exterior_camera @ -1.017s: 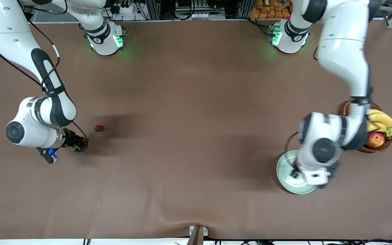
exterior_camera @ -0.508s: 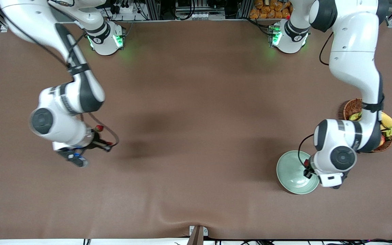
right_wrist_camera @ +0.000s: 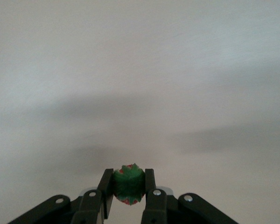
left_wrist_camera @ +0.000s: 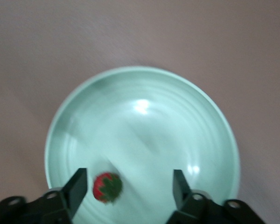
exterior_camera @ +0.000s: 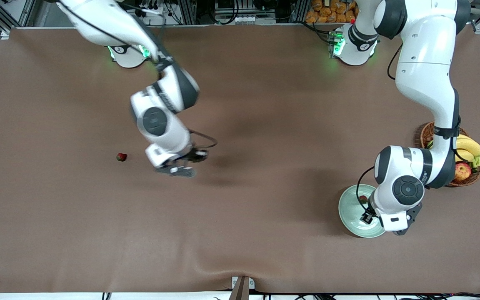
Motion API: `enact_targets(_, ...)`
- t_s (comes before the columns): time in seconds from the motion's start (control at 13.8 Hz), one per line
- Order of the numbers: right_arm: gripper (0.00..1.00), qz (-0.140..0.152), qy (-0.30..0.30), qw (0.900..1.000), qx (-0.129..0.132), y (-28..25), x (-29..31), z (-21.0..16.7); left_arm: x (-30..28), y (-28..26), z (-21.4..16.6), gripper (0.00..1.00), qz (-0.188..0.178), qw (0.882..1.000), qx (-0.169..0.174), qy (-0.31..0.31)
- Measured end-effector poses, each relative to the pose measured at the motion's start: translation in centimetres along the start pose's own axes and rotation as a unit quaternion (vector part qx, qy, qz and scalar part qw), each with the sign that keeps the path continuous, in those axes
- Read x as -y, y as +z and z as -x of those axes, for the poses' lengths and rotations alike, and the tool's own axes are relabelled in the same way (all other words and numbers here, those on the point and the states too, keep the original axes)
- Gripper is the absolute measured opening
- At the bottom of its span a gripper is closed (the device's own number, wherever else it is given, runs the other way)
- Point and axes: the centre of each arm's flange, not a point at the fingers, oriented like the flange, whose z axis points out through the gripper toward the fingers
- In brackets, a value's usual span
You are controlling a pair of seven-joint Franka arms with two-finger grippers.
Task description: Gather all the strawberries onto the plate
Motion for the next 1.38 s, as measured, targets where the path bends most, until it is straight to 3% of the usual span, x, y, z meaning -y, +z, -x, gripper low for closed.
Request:
enact_targets(0.07,0.31,-0.011,-0.017,1.0,-0.01,2.3,2.4,1.6,-1.0,-0.7,1.6,0.99,0.006,1.0,0.001,0.008)
enact_targets(0.22,0.31,-0.023,-0.034,0.999,-0.016,5.9,4.8,3.6,-2.5,-1.5,4.5,1.0,0.01,1.0,0.001,0.018)
enact_targets(0.51,0.33,-0.014,-0.039,0.999,-0.005,9.0,4.9,4.3,-4.7,-2.2,9.3,1.0,0.014,0.999,-0.001,0.031)
enact_targets(0.8,0.71,-0.014,-0.032,0.999,-0.011,8.6,4.5,3.3,-5.7,-2.6,11.9,1.0,0.017,0.999,-0.002,0.05)
enact_targets(1.02,0.99,-0.009,-0.011,1.0,-0.016,3.1,1.1,-1.0,-7.5,-3.4,17.2,1.0,0.022,0.997,-0.002,0.074)
enact_targets(1.16,1.0,-0.001,0.005,1.0,-0.011,-1.4,-3.9,-4.5,-8.8,-4.0,22.8,1.0,0.025,0.995,-0.002,0.097)
enact_targets(1.38,1.0,0.019,0.024,0.999,0.025,-5.4,-13.1,-8.4,-10.0,-4.8,32.3,1.0,0.031,0.988,-0.005,0.153)
